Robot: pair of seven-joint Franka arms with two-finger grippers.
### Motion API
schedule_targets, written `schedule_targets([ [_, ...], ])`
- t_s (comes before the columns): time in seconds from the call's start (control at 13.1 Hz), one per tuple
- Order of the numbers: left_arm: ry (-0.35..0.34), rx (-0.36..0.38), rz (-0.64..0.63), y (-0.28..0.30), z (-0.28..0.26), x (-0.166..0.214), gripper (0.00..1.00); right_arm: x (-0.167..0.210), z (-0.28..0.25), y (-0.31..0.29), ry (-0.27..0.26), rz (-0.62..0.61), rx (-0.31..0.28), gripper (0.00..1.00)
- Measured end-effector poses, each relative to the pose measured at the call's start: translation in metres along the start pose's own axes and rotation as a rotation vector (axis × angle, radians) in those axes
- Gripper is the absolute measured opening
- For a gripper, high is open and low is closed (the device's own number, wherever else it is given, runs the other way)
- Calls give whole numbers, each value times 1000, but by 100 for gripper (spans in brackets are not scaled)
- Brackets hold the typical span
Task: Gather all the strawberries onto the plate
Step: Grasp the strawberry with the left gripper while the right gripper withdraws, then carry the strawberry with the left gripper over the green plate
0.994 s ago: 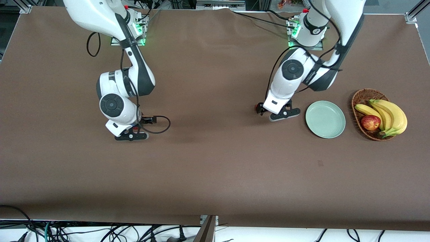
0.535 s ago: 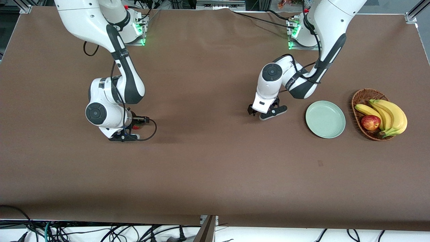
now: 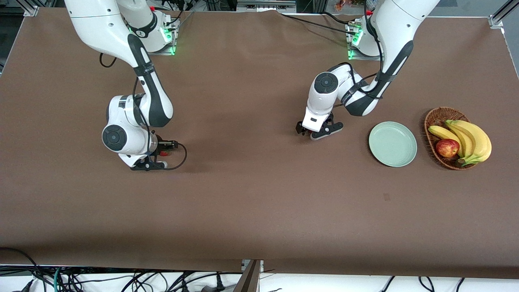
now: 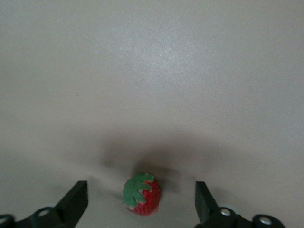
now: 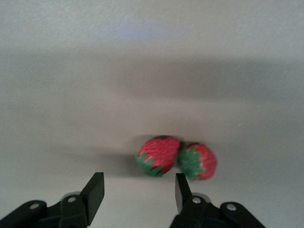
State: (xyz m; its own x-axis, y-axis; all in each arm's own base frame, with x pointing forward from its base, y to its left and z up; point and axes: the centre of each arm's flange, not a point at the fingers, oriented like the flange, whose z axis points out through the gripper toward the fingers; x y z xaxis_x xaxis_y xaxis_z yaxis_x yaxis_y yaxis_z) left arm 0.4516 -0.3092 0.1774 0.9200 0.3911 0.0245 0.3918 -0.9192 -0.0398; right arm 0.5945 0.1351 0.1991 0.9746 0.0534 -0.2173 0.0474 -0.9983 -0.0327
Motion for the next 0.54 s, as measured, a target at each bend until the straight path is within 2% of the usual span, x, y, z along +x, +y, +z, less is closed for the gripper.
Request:
schedule_targets([
  [0.38, -1, -2, -54, 0, 0, -1, 33, 5, 4, 22, 14, 5, 20, 62],
  [0.54, 4, -8, -57, 1, -2, 1, 31, 6, 10, 21, 14, 13, 34, 60],
])
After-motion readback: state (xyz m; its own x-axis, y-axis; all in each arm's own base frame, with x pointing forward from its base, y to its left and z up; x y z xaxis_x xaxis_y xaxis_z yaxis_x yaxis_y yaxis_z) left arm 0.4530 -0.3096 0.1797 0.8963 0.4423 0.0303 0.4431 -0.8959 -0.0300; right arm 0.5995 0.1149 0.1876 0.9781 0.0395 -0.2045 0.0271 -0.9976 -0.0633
